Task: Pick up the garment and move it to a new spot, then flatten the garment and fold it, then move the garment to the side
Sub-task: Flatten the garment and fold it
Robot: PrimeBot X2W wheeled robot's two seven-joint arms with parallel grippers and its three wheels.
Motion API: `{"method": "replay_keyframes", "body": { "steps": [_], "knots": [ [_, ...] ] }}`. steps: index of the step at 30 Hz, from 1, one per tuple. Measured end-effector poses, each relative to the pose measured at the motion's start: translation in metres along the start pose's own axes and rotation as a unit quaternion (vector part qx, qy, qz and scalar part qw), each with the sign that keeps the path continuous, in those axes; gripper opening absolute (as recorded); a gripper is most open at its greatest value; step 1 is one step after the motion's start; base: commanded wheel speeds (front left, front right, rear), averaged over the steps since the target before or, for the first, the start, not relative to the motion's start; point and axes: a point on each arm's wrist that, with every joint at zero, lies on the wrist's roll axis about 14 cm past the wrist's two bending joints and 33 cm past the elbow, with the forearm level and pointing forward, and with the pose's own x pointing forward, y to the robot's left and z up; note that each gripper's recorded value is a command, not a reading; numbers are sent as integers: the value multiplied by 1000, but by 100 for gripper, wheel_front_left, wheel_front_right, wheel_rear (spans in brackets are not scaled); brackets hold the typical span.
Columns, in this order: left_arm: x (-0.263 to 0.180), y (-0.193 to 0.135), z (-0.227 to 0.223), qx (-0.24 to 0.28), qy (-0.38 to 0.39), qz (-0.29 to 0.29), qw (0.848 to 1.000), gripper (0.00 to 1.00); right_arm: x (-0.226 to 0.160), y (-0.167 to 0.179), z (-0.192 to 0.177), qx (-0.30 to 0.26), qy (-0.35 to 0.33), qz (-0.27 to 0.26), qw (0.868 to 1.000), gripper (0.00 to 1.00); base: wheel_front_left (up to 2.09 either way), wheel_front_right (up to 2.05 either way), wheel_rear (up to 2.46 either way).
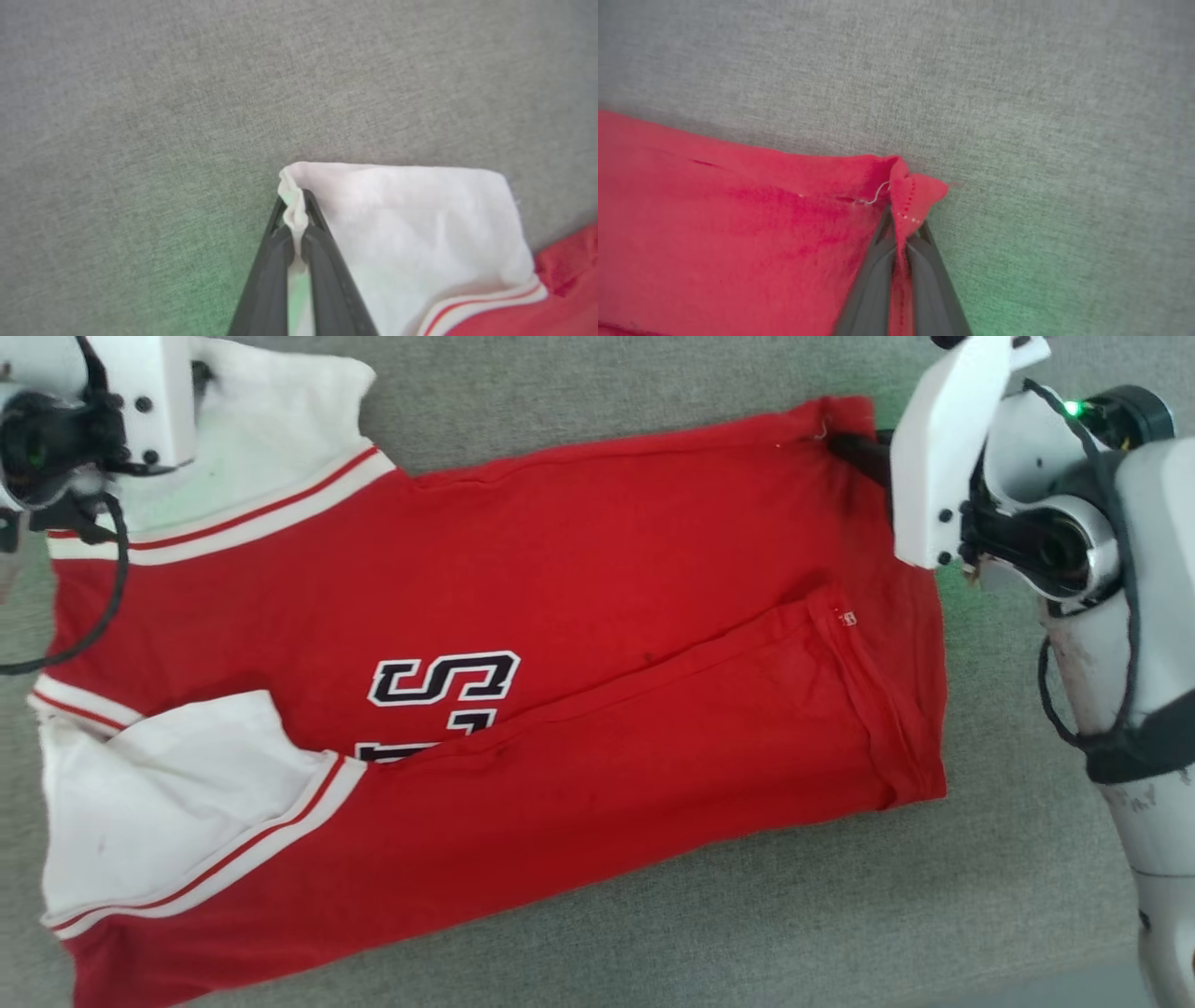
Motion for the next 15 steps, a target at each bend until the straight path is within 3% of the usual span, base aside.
{"method": "replay_keyframes", "body": {
  "steps": [8,15],
  "knots": [
    [-54,-6,16,14,-52,-15,998,0,-30,2,12,-15,-71,4,997,0,0,0,0],
    [-107,-9,-6,46,-67,-2,997,0,-64,11,12,-38,-127,8,991,0,0,0,0]
  ]
}}
